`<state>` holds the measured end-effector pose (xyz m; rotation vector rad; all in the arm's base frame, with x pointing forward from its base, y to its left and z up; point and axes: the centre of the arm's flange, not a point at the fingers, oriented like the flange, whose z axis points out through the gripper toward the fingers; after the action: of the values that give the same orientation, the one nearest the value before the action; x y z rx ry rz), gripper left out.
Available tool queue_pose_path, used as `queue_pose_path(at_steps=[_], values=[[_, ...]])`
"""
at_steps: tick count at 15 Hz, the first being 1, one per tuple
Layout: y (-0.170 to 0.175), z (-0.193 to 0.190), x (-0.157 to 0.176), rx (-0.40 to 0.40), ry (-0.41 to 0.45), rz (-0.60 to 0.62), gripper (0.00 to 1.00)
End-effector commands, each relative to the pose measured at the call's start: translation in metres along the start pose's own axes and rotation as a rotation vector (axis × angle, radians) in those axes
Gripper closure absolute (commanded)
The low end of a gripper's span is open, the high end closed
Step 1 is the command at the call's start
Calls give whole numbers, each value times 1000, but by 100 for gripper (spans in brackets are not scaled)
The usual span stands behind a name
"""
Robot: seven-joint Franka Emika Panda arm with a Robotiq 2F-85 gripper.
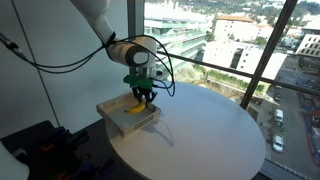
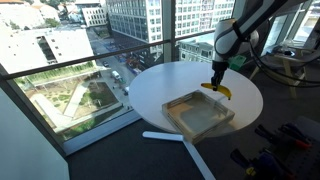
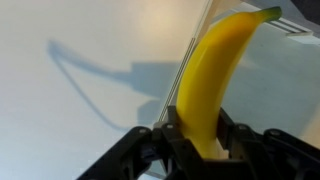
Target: Put the banana plush toy on the tray
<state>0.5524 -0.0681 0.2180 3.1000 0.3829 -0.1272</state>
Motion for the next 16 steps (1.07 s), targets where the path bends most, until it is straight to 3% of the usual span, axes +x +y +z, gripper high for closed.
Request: queue_pose_path(at_steps=[1, 16], values=[[-8, -8, 6, 1, 22, 46, 85], [-45, -20, 30, 11, 22, 159, 85]])
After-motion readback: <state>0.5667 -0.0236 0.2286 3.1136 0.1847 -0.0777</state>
